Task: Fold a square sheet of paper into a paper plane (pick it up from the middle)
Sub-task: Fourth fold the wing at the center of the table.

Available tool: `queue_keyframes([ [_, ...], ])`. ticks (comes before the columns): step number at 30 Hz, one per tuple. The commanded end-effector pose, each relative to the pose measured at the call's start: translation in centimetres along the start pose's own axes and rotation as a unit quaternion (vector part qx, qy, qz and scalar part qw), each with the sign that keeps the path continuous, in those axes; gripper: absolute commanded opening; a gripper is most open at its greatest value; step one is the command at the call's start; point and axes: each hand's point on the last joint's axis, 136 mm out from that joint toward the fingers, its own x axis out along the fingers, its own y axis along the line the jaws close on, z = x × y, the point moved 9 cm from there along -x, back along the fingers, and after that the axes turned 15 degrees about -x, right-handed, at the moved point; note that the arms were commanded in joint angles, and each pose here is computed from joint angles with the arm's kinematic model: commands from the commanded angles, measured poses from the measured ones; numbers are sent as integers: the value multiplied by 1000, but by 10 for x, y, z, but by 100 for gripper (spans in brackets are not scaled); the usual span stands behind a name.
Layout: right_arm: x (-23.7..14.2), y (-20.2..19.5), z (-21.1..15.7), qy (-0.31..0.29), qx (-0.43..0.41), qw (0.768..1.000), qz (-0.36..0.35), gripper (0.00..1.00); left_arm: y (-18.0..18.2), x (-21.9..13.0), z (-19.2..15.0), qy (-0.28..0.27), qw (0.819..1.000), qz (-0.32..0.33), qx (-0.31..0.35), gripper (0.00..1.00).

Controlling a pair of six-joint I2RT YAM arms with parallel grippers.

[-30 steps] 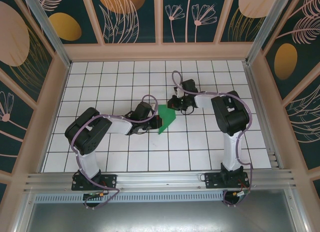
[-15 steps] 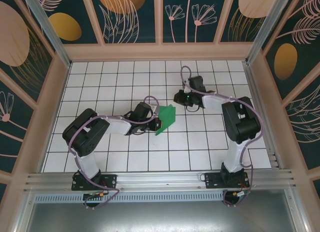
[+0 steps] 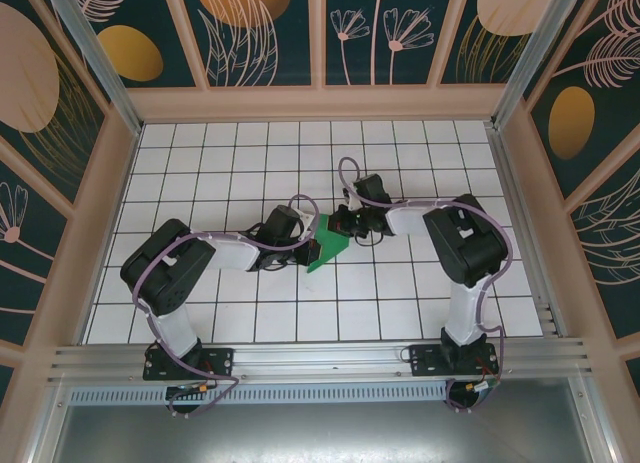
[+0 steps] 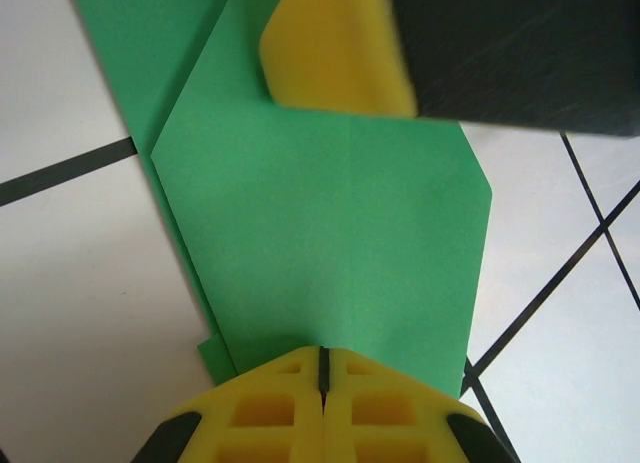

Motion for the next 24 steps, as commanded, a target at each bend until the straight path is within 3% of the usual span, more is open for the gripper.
queue_keyframes([
  [1, 10, -6, -3, 11, 5, 1000, -11, 2, 22, -2, -28, 62, 996, 49, -44, 0],
  [4, 14, -14, -10, 25, 11, 999, -31, 1, 5, -12, -15, 34, 998, 17, -56, 0],
  [10, 17, -20, -14, 35, 10, 998, -56, 2, -30, -48, 18, -57, 995, -36, -77, 18],
  [12, 18, -21, -15, 37, 9, 997, -60, 2, -34, -53, 21, -75, 992, -50, -93, 20],
  [17, 19, -23, -16, 40, 8, 997, -66, 2, -33, -41, 15, -47, 985, -94, -137, 18],
  [24, 20, -24, -18, 44, 8, 996, -74, 1, -17, -27, -3, 0, 979, -76, -187, 17],
])
